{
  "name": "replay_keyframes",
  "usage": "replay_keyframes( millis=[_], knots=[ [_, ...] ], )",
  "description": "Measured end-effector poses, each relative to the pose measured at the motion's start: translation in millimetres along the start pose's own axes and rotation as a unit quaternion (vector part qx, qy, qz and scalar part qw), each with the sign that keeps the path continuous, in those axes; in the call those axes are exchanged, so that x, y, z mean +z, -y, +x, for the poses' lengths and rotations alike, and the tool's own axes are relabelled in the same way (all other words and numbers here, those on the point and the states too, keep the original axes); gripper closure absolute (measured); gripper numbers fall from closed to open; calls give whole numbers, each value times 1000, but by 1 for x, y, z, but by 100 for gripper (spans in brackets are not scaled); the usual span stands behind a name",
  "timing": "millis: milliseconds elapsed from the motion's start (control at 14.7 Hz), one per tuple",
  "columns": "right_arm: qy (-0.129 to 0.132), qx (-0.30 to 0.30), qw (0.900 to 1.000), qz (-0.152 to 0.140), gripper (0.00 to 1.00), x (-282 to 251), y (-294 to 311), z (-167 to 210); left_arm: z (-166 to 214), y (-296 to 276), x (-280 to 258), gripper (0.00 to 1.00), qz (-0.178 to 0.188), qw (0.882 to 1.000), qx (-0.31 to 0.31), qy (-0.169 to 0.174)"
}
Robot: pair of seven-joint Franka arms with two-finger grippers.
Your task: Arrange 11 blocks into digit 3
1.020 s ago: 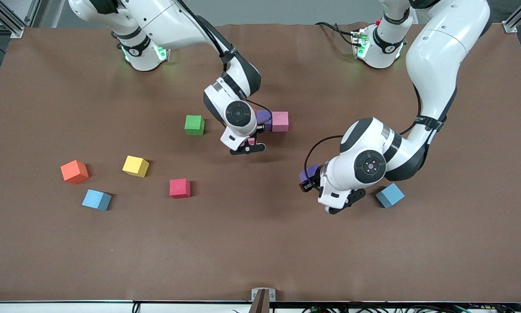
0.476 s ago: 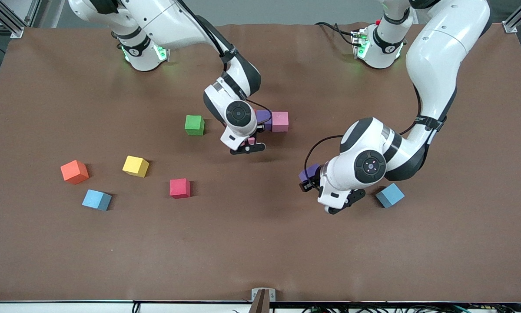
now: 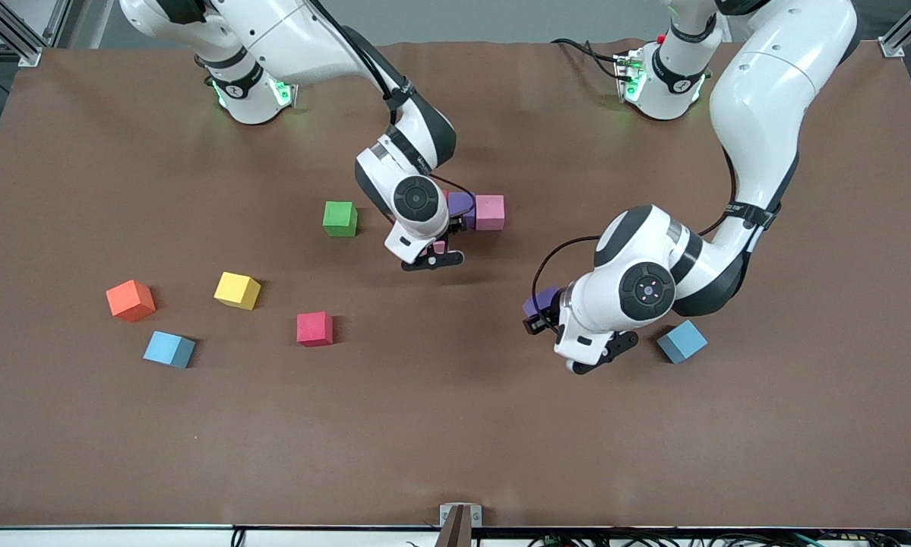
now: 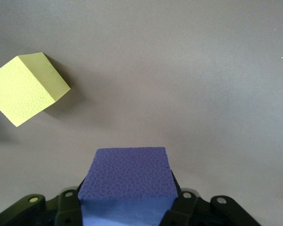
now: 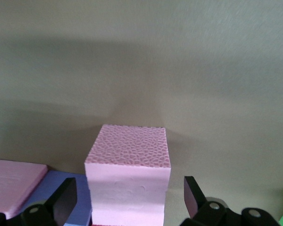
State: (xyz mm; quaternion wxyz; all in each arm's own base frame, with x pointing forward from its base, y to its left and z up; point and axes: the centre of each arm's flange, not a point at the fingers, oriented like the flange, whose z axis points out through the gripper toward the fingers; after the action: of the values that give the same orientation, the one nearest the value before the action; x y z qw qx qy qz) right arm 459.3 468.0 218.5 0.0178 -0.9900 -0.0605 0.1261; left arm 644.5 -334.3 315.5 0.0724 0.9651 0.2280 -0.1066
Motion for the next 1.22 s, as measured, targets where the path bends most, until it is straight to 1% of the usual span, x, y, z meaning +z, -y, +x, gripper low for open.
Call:
replay_keyframes(
  millis=[136, 340, 544, 680, 748, 816, 884, 952, 1088, 1223],
  knots=[
    [-21, 10, 1000, 10, 0, -28, -10, 10, 0, 0, 0, 41, 0, 1000, 1, 0],
    [-55, 52, 997, 13, 0, -70, -56, 40, 0, 0, 0, 41, 0, 1000, 1, 0],
    [-80, 108, 991, 4, 0, -87, -124, 76, 0, -1, -1, 41, -1, 1000, 1, 0],
    [-100, 136, 986, 10, 0, -105, -161, 96, -1, -1, -1, 41, -2, 1000, 2, 0],
    [-115, 141, 983, 14, 0, -114, -177, 105, -1, -2, -1, 41, -2, 1000, 2, 0],
    [-134, 128, 983, 16, 0, -120, -193, 114, -2, -2, -2, 41, -3, 1000, 3, 0],
    [-149, 102, 983, 14, 0, -123, -209, 122, -2, -2, -2, 41, -4, 1000, 3, -1],
    [-158, 72, 985, 8, 0, -120, -229, 131, -2, -3, -3, 41, -5, 1000, 3, -1],
    [-161, 28, 987, -7, 0, -104, -271, 147, -2, -3, -3, 41, -6, 1000, 3, -2],
    [-156, 4, 988, -18, 0, -88, -303, 158, -1, -3, -4, 41, -6, 1000, 3, -2]
  ],
)
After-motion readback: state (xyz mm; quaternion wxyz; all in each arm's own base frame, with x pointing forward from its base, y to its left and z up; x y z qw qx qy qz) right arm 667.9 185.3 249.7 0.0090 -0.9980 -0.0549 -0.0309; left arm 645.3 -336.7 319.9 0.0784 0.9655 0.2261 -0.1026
